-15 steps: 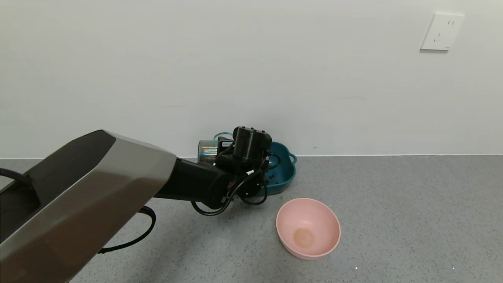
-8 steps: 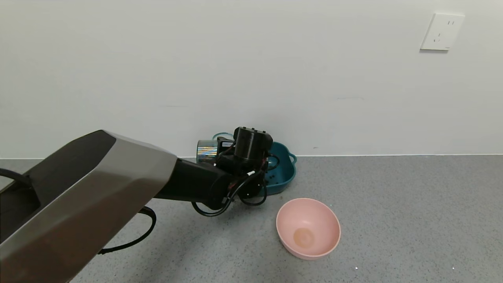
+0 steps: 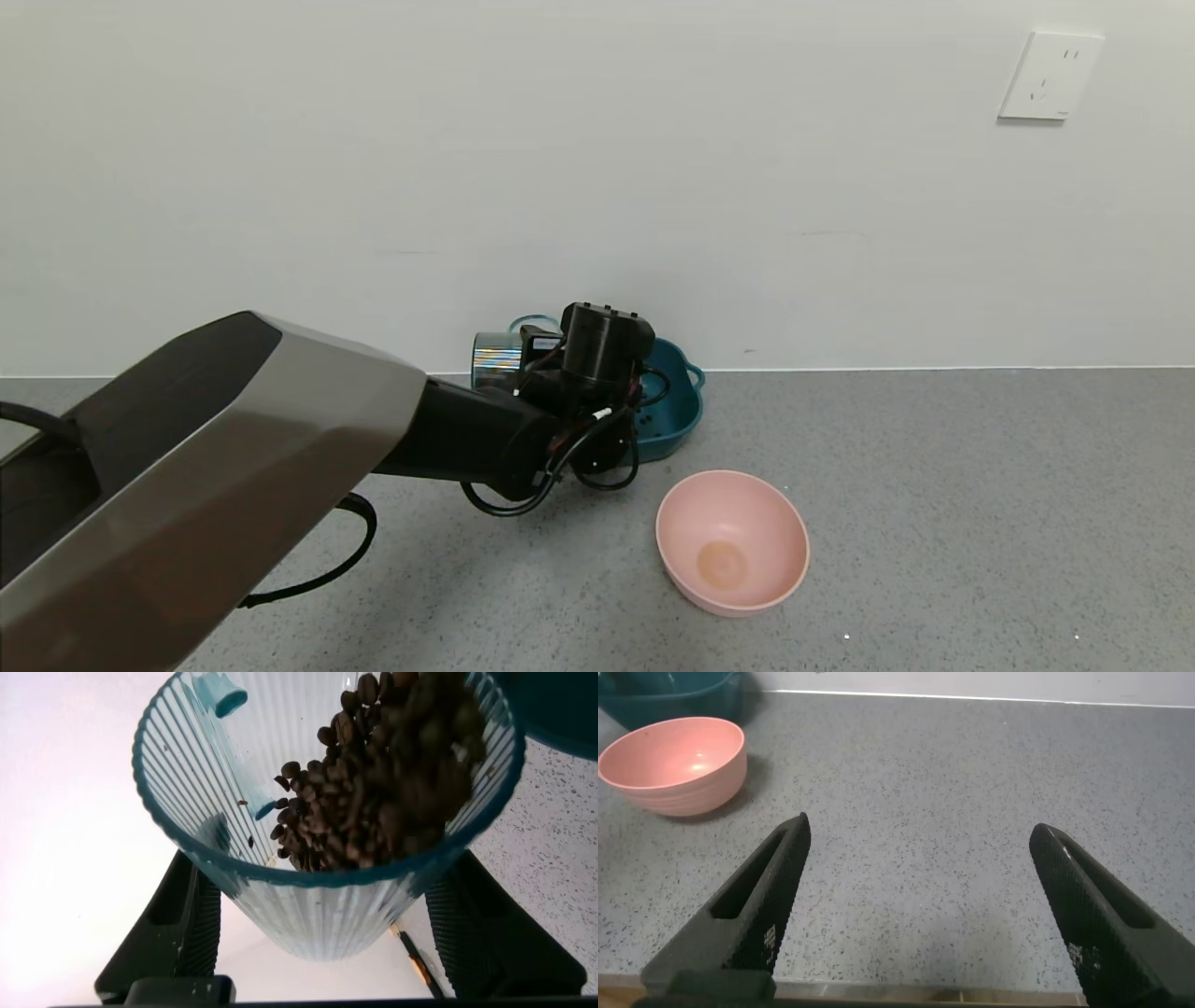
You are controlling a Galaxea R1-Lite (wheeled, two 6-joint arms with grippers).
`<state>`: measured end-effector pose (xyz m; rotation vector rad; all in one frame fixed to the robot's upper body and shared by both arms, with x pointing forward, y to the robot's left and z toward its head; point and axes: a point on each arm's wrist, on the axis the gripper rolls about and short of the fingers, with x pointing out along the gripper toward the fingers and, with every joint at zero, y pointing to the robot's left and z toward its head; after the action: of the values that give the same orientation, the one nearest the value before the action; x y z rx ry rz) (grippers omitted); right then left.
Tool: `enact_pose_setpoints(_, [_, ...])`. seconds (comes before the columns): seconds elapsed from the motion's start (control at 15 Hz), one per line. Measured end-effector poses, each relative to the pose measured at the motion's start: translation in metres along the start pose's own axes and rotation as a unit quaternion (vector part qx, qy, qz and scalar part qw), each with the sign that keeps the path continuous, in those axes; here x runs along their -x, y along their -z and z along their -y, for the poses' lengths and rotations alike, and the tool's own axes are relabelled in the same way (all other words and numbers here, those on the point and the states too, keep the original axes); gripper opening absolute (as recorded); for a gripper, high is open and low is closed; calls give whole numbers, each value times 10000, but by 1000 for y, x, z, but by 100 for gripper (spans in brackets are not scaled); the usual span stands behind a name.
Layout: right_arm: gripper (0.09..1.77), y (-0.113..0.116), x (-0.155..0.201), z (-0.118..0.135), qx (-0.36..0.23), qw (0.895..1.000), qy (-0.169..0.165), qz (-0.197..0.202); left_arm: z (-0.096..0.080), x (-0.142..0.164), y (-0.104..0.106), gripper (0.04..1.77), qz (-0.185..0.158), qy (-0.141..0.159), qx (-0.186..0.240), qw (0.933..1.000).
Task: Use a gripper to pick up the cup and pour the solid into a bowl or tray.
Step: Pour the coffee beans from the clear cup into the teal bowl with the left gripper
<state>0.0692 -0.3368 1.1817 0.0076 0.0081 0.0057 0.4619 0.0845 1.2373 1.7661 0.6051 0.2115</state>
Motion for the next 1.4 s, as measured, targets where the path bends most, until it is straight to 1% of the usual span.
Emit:
enact_pose_setpoints(0.33, [171, 0, 0, 0, 0, 10000, 0, 0, -1, 0, 2, 128, 24, -3, 112, 9999])
enact_pose_setpoints(0.6, [171, 0, 0, 0, 0, 10000, -2, 0, -6, 2, 5, 128, 165, -160, 506, 9985])
enact_pose_setpoints(0.8, [171, 0, 0, 0, 13, 10000, -10, 15, -1, 5, 11, 128, 283, -269, 749, 9964])
enact_pose_setpoints(1.0, [171, 0, 0, 0, 22, 10000, -10, 15, 3, 8, 23, 128, 359, -389, 1082, 9927])
enact_pose_setpoints(1.13, [171, 0, 0, 0, 22, 10000, -10, 15, 4, 11, 33, 128, 422, -373, 1509, 9869])
enact_pose_setpoints(1.2, [171, 0, 0, 0, 22, 10000, -8, 17, 4, 12, 38, 128, 437, -351, 1783, 9824])
enact_pose_setpoints(1.33, [171, 0, 0, 0, 22, 10000, -10, 17, 3, 15, 46, 128, 511, -310, 2309, 9711])
enact_pose_setpoints(1.4, [171, 0, 0, 0, 22, 10000, -8, 17, 1, 16, 49, 128, 575, -295, 2602, 9634])
